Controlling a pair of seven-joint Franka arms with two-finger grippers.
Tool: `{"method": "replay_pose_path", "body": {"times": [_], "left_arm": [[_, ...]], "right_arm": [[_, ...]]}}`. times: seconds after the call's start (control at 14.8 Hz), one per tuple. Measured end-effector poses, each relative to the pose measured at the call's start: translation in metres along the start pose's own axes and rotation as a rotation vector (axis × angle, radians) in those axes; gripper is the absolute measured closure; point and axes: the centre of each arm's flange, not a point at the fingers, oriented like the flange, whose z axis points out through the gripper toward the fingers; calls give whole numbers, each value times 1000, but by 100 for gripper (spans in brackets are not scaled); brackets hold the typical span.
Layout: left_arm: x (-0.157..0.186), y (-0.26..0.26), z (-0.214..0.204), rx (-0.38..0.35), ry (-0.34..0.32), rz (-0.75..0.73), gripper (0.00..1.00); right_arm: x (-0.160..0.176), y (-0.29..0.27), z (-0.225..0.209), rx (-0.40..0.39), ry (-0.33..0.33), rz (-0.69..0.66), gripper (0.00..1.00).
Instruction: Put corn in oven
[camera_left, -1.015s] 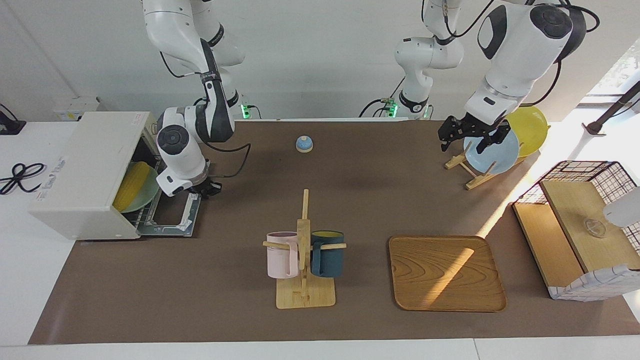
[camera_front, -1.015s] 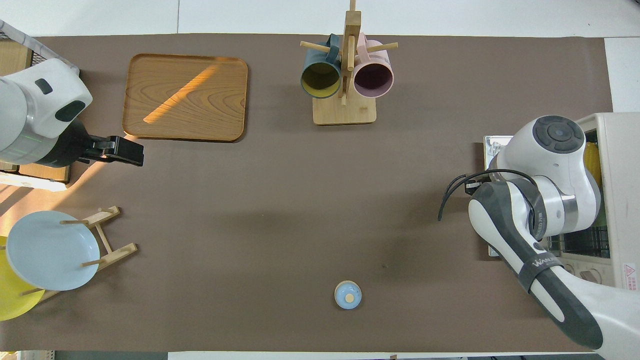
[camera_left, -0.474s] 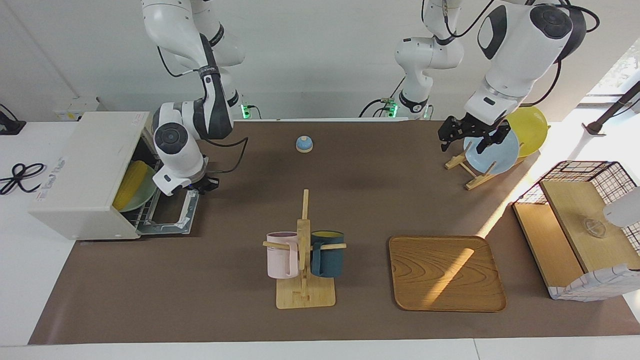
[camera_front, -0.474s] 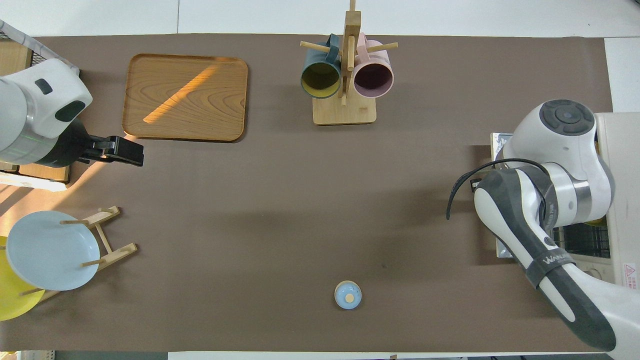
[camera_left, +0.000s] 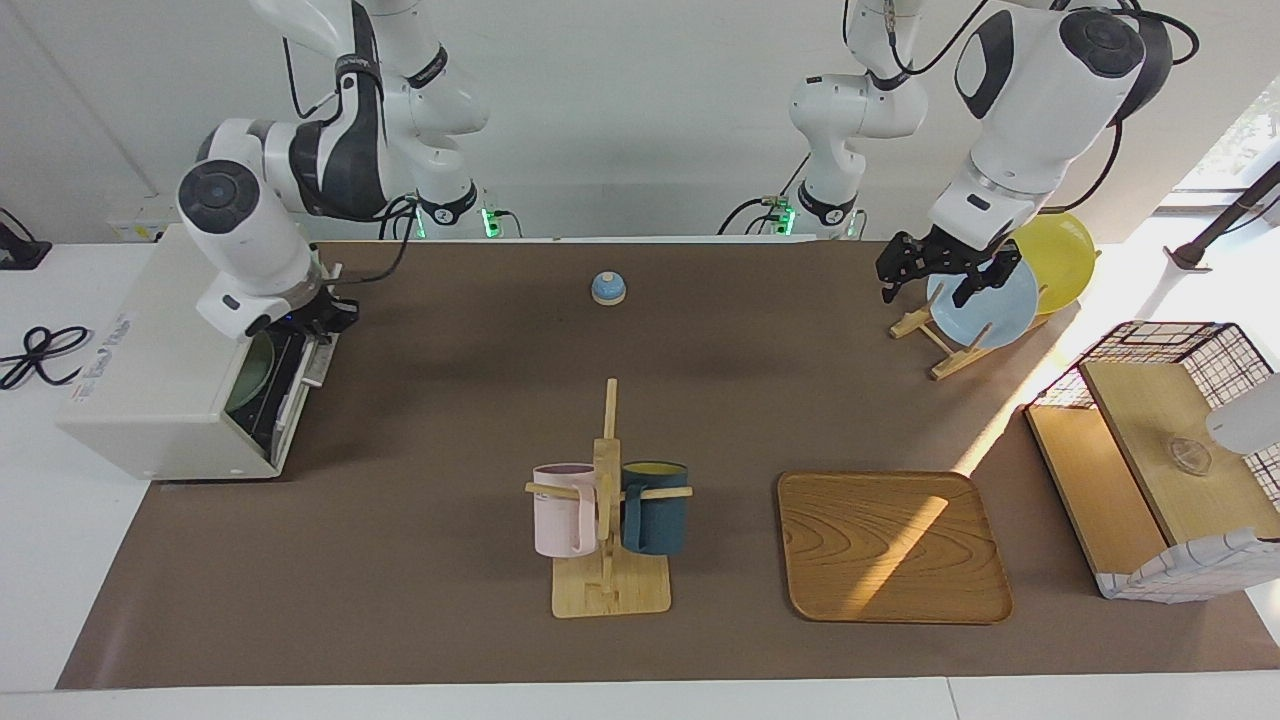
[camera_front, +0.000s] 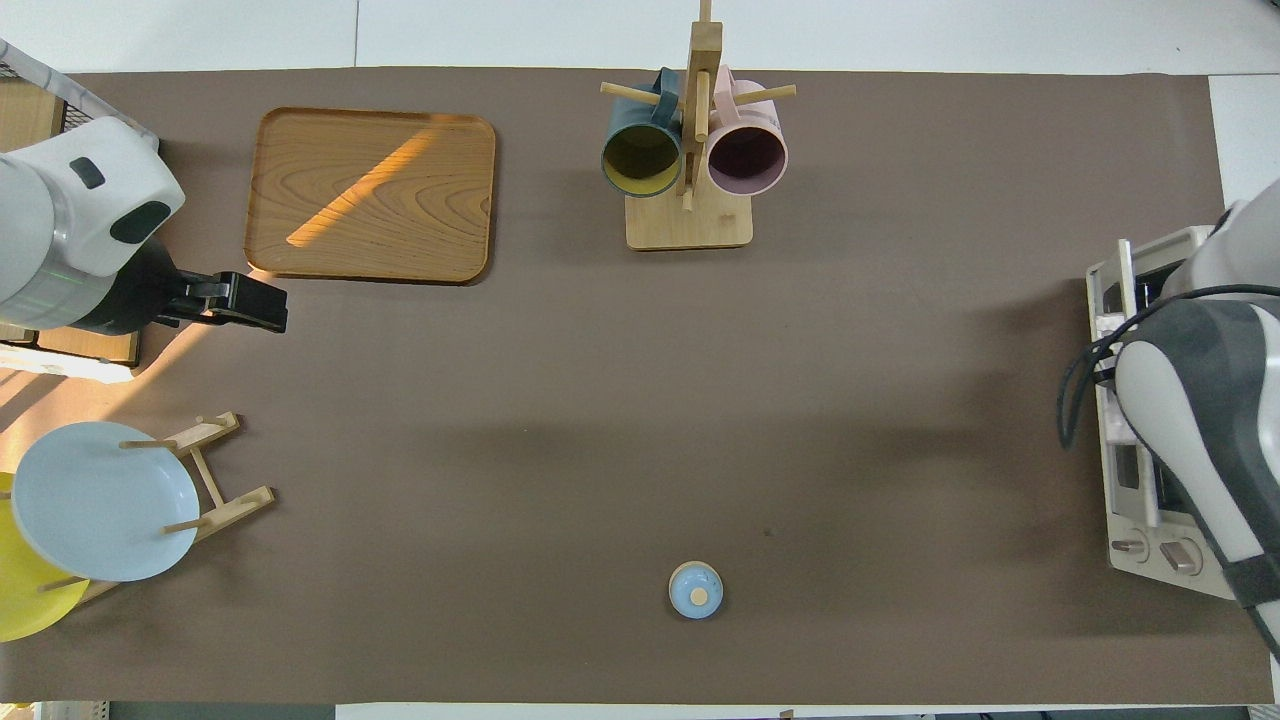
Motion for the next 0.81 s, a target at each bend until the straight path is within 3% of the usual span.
{"method": "replay_pose_path", "body": {"times": [0.14,0.41,0.61,0.68,0.81], "left_arm": [[0,0,0,0,0,0,0],[0,0,0,0,0,0,0],[0,0,0,0,0,0,0],[0,0,0,0,0,0,0],[0,0,0,0,0,0,0]], "right_arm": [[-9,29,-2,-21,5,-1,99],[-10,31,-3,-18,3,-10,99],[-18,38,-21,-14,-33,6,99],[-21,41,-39,-14,-30,16,93],[-30,42,-83,1,2,32,72]]}}
